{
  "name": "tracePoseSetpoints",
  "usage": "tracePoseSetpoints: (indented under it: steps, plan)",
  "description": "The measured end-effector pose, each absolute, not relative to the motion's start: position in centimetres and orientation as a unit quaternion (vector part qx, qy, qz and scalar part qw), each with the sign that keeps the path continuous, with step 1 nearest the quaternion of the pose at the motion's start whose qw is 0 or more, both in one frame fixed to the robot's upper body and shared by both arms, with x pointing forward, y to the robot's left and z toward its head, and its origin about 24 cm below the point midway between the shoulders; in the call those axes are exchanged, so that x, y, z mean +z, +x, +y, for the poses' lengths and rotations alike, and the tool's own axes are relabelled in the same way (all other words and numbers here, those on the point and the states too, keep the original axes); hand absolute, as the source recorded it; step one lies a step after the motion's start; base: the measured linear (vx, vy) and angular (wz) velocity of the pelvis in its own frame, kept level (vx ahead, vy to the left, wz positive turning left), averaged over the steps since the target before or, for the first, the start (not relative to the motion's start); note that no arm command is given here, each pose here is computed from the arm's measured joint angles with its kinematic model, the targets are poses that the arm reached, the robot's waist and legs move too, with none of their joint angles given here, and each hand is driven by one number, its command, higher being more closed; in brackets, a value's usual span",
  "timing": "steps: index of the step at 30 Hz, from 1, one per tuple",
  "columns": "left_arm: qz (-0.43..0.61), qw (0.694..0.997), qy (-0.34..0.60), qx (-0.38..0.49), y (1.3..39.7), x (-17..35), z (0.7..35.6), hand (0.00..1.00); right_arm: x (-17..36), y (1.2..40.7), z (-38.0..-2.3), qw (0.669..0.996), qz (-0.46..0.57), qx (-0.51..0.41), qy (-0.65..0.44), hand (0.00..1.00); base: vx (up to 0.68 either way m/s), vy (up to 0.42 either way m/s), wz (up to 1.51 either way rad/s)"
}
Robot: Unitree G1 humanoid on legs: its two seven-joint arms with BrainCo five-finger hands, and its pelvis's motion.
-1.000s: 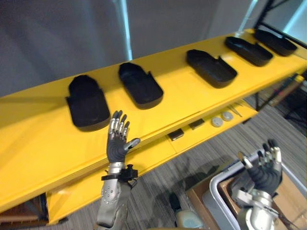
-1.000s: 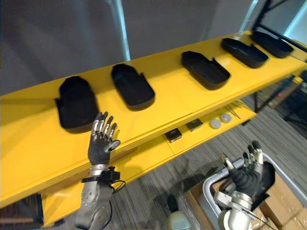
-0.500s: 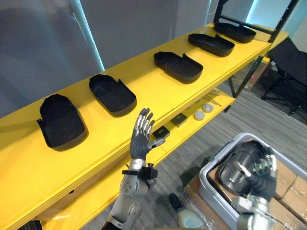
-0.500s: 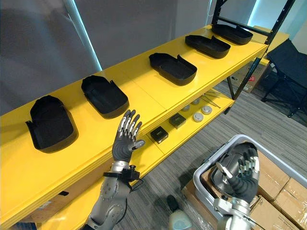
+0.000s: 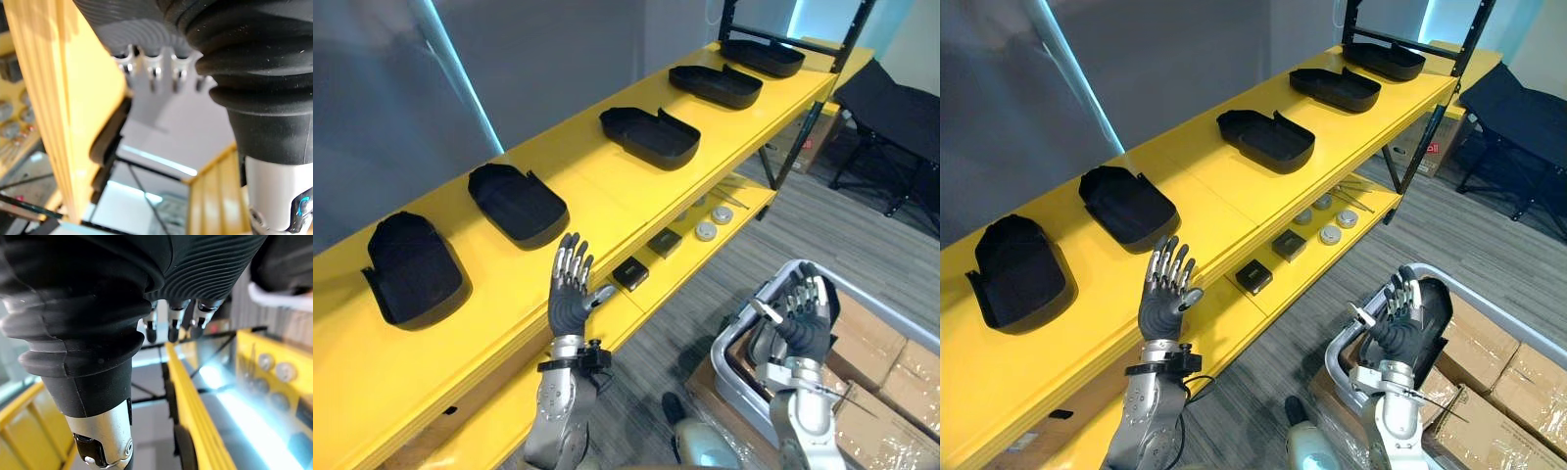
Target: Walk over and take plastic housings, then place them on the shelf
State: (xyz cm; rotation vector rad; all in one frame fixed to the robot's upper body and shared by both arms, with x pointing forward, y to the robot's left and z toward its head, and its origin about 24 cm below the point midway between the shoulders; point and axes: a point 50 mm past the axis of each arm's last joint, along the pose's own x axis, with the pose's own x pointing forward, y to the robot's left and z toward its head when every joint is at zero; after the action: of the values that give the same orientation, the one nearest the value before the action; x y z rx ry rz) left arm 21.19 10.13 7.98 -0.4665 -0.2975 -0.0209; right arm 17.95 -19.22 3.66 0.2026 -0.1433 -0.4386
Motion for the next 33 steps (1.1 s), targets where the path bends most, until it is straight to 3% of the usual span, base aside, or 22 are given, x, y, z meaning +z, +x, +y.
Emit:
tracePoseSetpoints:
  steps: [6,16,21,27,33]
  plan:
    - [-0.124,0.967,-0.22,-0.002,20.6,7.2,11.4,0.0,3.0,15.5,-17.3,0.972,-0.045,-0.191,0.131,0.0,-0.34,0.054,-0.9]
    - [-0.075,0.981,-0.178,0.015,20.7,4.9,13.0,0.0,1.7,16.5,-16.8,0.97,-0.032,-0.199,0.133,0.0,-0.09,-0.161,-0.46]
    - [-0.073,0.973,-0.218,0.027,21.0,4.8,11.7,0.0,1.9,17.2,-18.2,0.983,-0.036,-0.17,0.051,0.0,0.1,-0.449,-0.76]
    - [-0.08,0.966,-0.246,0.008,20.9,5.0,10.9,0.0,2.4,17.2,-22.9,0.972,-0.041,-0.23,0.006,0.0,0.03,-0.052,-0.28]
    - [-0.068,0.968,-0.241,-0.003,21.0,4.6,11.3,0.0,0.7,17.8,-21.7,0.976,-0.004,-0.218,-0.006,0.0,-0.07,0.148,-0.14]
